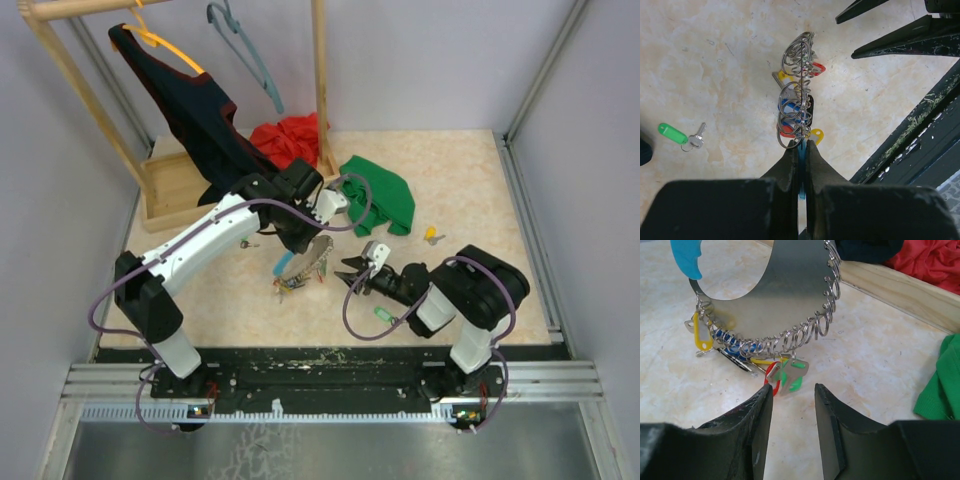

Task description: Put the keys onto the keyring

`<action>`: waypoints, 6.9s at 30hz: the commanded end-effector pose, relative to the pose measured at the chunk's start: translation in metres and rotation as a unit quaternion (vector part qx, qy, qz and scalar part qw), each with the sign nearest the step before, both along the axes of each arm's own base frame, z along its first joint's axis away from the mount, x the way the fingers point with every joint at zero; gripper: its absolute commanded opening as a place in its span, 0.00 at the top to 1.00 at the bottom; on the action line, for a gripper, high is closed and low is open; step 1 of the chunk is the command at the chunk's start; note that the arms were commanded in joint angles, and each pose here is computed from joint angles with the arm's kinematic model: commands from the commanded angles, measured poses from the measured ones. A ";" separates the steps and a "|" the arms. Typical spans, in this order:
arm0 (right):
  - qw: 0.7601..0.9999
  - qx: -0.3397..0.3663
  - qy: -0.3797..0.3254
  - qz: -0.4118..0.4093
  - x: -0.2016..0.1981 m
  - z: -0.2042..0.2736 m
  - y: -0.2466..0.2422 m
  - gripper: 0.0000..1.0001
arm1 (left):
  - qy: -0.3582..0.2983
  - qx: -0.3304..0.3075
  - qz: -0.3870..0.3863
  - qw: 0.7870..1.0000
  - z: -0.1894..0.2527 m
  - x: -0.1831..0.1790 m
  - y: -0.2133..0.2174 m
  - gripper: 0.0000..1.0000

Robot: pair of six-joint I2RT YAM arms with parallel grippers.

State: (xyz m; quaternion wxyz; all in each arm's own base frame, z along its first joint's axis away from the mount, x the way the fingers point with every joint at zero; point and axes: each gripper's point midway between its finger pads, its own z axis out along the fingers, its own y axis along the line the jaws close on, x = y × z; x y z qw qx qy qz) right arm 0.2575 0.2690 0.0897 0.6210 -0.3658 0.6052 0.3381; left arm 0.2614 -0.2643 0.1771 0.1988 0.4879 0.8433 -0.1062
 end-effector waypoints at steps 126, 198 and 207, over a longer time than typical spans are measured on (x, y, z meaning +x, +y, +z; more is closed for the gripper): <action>0.993 0.008 -0.121 0.003 -0.005 0.021 0.059 0.84 | -0.007 -0.080 -0.027 0.996 0.033 -0.008 -0.032 1.00; 0.988 0.034 -0.142 0.055 -0.014 0.063 0.048 1.00 | 0.024 -0.384 0.279 0.880 -0.070 0.032 0.043 0.40; 0.992 0.006 -0.124 0.033 0.001 0.054 0.046 1.00 | -0.007 -0.388 0.328 0.861 -0.092 0.023 0.072 0.06</action>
